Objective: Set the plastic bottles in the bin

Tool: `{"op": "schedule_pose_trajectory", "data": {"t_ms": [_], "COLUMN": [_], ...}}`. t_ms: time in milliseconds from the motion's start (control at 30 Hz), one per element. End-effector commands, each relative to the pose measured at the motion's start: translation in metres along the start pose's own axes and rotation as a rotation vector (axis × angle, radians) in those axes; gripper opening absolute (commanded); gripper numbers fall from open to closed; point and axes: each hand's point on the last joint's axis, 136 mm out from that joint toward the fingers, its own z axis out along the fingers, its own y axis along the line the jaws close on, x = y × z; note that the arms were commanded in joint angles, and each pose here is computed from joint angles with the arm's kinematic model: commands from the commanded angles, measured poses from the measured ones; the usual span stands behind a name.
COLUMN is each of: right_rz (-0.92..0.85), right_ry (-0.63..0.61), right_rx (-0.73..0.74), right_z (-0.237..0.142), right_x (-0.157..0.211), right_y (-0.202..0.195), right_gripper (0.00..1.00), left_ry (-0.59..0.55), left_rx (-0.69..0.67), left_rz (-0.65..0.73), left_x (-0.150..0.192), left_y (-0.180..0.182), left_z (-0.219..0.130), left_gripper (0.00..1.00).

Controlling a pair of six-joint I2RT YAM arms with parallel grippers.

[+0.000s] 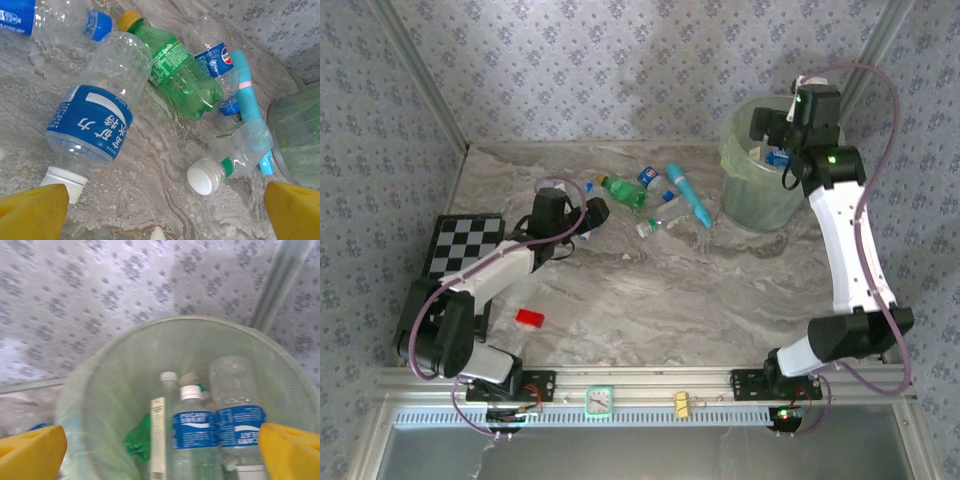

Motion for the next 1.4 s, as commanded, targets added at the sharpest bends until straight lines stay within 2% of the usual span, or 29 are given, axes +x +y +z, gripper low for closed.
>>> {"op": "schedule_pose_trajectory", "data": {"t_ms": [0,133,267,433,600,833,1133,1367], "right_rz": [0.073,0.079,0.069,0.065,0.030,0.013,-0.018,-0.027], "right_ry": [-0.072,-0.082,-0.038,0.042,0.084,0.125,0.152,0.178], "right_rx": [-0.217,-0.331,-0.408,-0.437,-0.434,-0.432,-0.456,-0.474], "right_z": [-0.012,-0.024,-0.026,-0.013,-0.004,0.006,0.008,0.009], "right_x": [-0.005,0.016,0.047,0.086,0.110,0.133,0.146,0.151], "right_y": [0.038,0.065,0.090,0.114,0.126,0.138,0.151,0.155], "right_gripper": [1.00,1.00,1.00,1.00,1.00,1.00,1.00,1.00], "left_ry": [-0.001,0.022,0.062,0.144,0.177,0.223,0.320,0.348], "left_rx": [0.006,-0.055,-0.158,-0.216,-0.288,-0.359,-0.359,-0.375], "left_rz": [0.096,0.188,0.258,0.325,0.376,0.427,0.453,0.460], "left_x": [-0.011,-0.015,-0.015,-0.010,-0.012,-0.008,0.008,0.014], "left_y": [-0.012,-0.006,0.011,0.021,0.034,0.052,0.061,0.070], "left_z": [0.002,0.006,0.017,0.042,0.061,0.082,0.102,0.108], "left_gripper": [1.00,1.00,1.00,0.99,0.98,0.96,0.92,0.83]}}
